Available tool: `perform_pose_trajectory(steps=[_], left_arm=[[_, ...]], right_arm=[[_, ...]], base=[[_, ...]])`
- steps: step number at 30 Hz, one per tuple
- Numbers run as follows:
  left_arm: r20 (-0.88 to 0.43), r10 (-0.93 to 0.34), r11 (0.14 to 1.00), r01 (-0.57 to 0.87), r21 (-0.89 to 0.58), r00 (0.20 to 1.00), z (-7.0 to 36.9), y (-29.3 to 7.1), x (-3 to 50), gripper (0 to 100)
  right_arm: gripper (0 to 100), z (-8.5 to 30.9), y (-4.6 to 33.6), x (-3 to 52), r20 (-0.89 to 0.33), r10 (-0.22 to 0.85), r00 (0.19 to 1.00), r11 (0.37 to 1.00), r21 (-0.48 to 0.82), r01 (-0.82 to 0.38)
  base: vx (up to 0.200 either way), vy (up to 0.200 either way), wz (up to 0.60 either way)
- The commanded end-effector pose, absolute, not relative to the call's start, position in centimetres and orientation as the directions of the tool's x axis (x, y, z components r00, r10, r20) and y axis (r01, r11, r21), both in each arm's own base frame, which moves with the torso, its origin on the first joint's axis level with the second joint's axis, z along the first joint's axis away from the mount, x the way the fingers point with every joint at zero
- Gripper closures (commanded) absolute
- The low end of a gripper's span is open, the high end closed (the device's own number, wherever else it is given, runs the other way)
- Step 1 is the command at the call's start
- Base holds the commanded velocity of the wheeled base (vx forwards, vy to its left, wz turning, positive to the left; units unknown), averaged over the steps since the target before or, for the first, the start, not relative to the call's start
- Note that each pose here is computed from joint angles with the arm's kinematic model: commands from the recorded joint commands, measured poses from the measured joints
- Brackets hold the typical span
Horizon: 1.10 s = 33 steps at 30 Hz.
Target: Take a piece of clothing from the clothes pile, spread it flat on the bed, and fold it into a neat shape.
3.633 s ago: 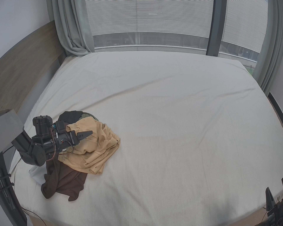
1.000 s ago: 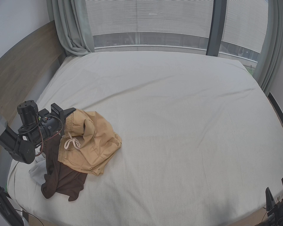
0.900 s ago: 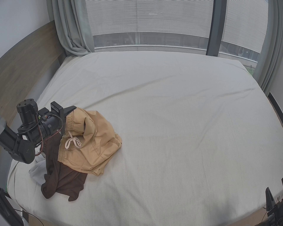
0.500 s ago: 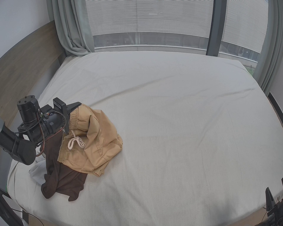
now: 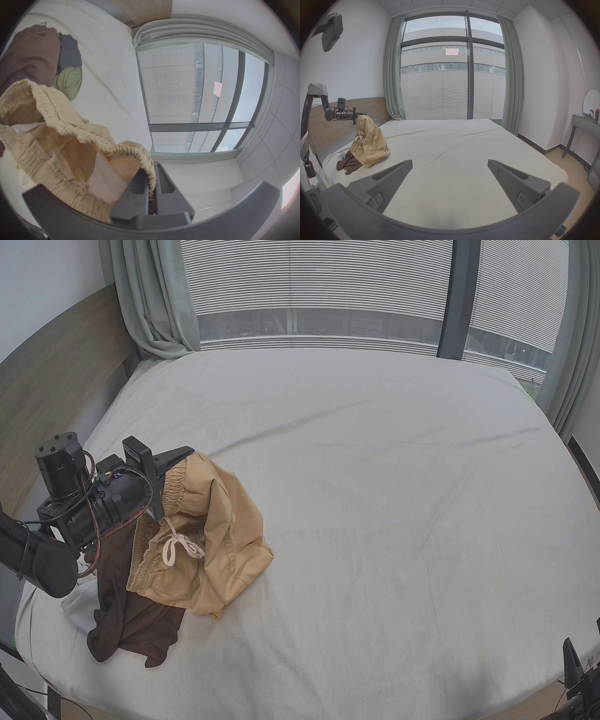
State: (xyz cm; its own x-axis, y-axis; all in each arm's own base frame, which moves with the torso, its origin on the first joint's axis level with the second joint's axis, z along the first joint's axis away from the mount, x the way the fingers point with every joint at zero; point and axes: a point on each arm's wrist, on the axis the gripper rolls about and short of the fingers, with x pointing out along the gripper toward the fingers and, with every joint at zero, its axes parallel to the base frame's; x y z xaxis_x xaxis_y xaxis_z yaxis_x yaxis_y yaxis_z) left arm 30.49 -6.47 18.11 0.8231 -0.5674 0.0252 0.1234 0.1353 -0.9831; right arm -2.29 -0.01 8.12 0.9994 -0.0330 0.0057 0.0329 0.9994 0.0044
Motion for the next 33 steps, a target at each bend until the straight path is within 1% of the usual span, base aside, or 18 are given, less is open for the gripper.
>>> perform_pose_trajectory(steps=[1,3,10,13,17,21,22,23,24,32,33], left_arm=[[0.052,-0.592,0.079,0.122,-0.989,0.805,18.9,-7.4,30.0,100],[0.055,-0.614,0.057,0.113,-0.992,0.788,19.0,-8.1,29.7,100],[0.066,-0.657,0.021,0.105,-0.994,0.751,19.3,-9.9,29.3,100],[0.089,-0.685,-0.031,0.094,-0.995,0.723,20.0,-11.1,29.2,100],[0.101,-0.704,-0.054,0.088,-0.995,0.703,20.3,-12.0,29.0,100],[0.128,-0.722,-0.104,0.077,-0.992,0.68,20.8,-13.4,28.8,100],[0.128,-0.722,-0.104,0.077,-0.992,0.68,20.8,-13.4,28.8,100],[0.142,-0.728,-0.134,0.064,-0.989,0.671,21.1,-13.8,28.7,100],[0.15,-0.734,-0.146,0.062,-0.987,0.663,21.3,-14.1,28.6,100],[0.152,-0.778,-0.161,0.041,-0.986,0.61,21.1,-16.6,28.4,100],[0.149,-0.79,-0.16,0.035,-0.986,0.595,20.9,-17.3,28.3,100]], right_arm=[[0,7.6,0.0,-2.3,0.005,-0.032,0.999,0.999,0.005,0.032],[0,7.6,0.0,-2.3,0.005,-0.034,0.999,0.999,0.005,0.034],[0,7.6,0.0,-2.3,0.005,-0.032,0.999,0.999,0.005,0.032],[0,7.6,0.0,-2.3,0.005,-0.034,0.999,0.999,0.005,0.034],[0,7.6,0.0,-2.3,0.005,-0.034,0.999,0.999,0.005,0.034],[0,7.6,0.0,-2.3,0.005,-0.034,0.999,0.999,0.005,0.034],[0,7.6,0.0,-2.3,0.005,-0.034,0.999,0.999,0.005,0.034],[0,7.6,0.0,-2.3,0.005,-0.034,0.999,0.999,0.005,0.034],[0,7.6,0.0,-2.3,0.005,-0.032,0.999,0.999,0.005,0.032],[0,7.6,0.0,-2.3,0.005,-0.032,0.999,0.999,0.005,0.032],[0,7.6,0.0,-2.3,0.005,-0.032,0.999,0.999,0.003,0.032]], base=[[0.0,0.0,0.0],[0.0,0.0,0.0],[0.0,0.0,0.0],[0.0,0.0,0.0],[0.0,0.0,0.0],[0.0,0.0,0.0],[0.0,0.0,0.0],[0.0,0.0,0.0],[0.0,0.0,0.0],[0.0,0.0,0.0],[0.0,0.0,0.0]])
